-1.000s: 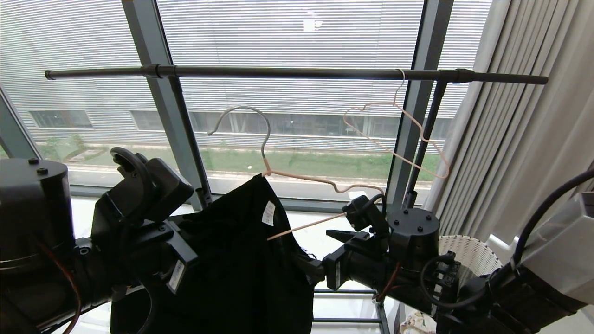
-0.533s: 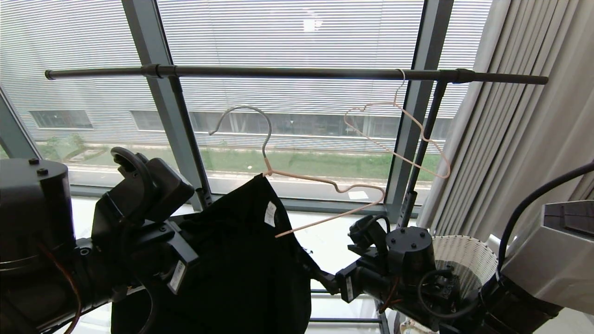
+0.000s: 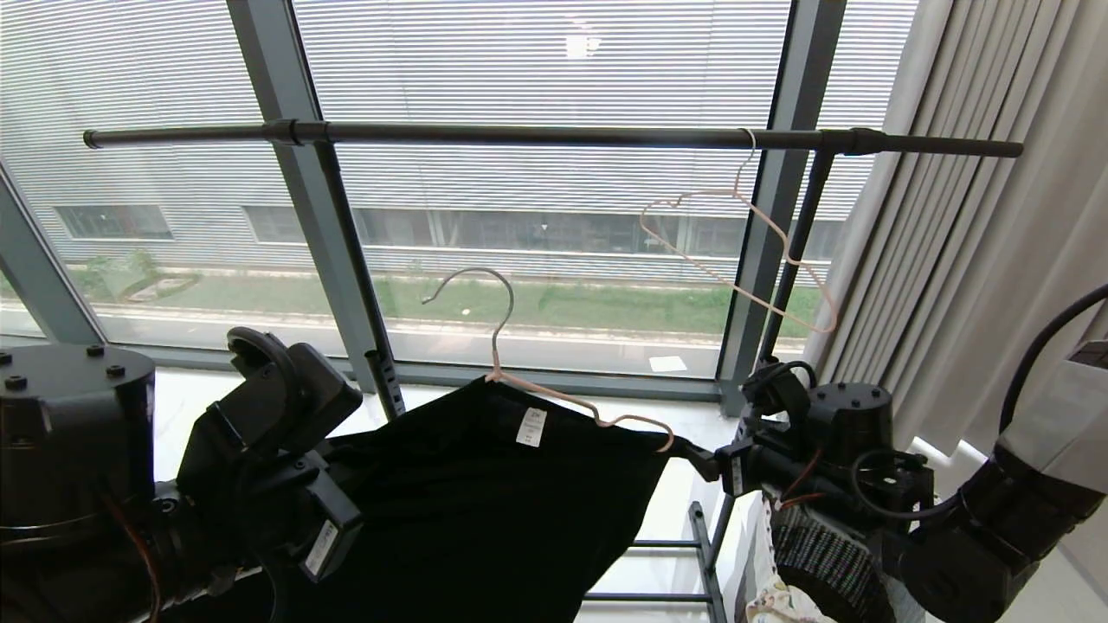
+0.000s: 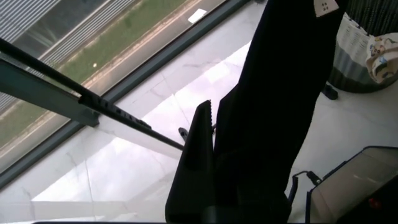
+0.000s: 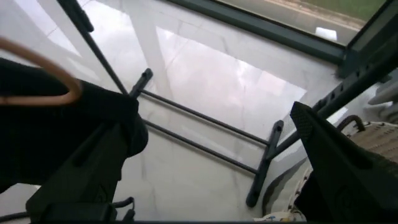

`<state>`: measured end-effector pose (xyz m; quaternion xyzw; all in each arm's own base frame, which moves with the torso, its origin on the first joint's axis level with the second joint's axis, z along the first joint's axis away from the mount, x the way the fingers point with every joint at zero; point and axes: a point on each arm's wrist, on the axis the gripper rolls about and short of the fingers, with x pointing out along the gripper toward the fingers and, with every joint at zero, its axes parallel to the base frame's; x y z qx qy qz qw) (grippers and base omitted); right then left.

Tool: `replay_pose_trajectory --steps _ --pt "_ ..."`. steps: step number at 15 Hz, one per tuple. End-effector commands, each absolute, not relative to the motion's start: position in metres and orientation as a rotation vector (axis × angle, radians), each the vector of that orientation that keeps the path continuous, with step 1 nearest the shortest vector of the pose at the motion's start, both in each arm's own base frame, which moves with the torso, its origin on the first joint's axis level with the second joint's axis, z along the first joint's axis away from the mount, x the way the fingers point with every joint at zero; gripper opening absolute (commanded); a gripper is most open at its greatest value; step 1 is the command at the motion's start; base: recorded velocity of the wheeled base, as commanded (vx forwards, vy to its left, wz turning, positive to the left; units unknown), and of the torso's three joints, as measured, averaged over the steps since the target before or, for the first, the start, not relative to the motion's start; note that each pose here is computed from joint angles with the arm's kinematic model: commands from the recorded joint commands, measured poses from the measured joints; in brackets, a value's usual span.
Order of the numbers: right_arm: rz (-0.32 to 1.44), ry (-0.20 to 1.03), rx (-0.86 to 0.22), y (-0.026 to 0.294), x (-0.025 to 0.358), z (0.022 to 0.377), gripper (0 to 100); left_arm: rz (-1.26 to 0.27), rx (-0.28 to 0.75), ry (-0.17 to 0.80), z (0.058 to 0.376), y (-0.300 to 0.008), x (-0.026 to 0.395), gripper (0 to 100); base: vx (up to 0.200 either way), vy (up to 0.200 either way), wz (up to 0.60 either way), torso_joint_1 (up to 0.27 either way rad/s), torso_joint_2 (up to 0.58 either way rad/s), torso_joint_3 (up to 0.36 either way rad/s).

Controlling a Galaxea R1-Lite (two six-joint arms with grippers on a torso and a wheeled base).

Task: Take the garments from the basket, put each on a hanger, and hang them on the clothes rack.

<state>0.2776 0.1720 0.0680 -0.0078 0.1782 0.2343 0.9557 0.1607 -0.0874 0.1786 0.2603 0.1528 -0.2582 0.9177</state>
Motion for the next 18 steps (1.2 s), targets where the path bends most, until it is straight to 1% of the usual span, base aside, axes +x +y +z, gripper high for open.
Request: replay_pose_trajectory --steps 1,3,7,10,13,15,16,17,18 --pt "0.427 0.323 -0.003 0.157 0.288 0.079 100 -0.536 0.540 0.335 0.173 -0.086 0.158 0 0.000 0.000 0.00 0.000 0.00 0.000" --pt "0.432 0.293 0.007 0.158 0.290 0.087 100 -0.551 0.548 0.351 0.168 -0.087 0.157 0 0.000 0.000 0.00 0.000 0.00 0.000" --pt "0.546 0.215 0.041 0.156 0.281 0.119 100 -0.558 0.567 0.421 0.153 -0.089 0.160 0 0.000 0.000 0.00 0.000 0.00 0.000" --pt "0.619 0.175 0.054 0.148 0.263 0.150 100 -0.522 0.587 0.454 0.147 -0.092 0.167 0 0.000 0.000 0.00 0.000 0.00 0.000" --pt "0.697 0.158 0.058 0.145 0.240 0.175 100 -0.431 0.595 0.427 0.144 -0.097 0.180 0 0.000 0.000 0.00 0.000 0.00 0.000" --pt "0.756 0.172 0.052 0.150 0.225 0.183 100 -0.433 0.569 0.381 0.144 -0.105 0.187 0 0.000 0.000 0.00 0.000 0.00 0.000" --pt "0.779 0.190 0.039 0.152 0.219 0.183 100 -0.456 0.519 0.353 0.145 -0.114 0.186 0 0.000 0.000 0.00 0.000 0.00 0.000" --pt "0.784 0.195 0.027 0.152 0.218 0.182 100 -0.466 0.499 0.349 0.145 -0.117 0.185 0 0.000 0.000 0.00 0.000 0.00 0.000" --pt "0.815 0.198 -0.048 0.152 0.218 0.179 100 -0.501 0.436 0.321 0.147 -0.129 0.181 0 0.000 0.000 0.00 0.000 0.00 0.000"
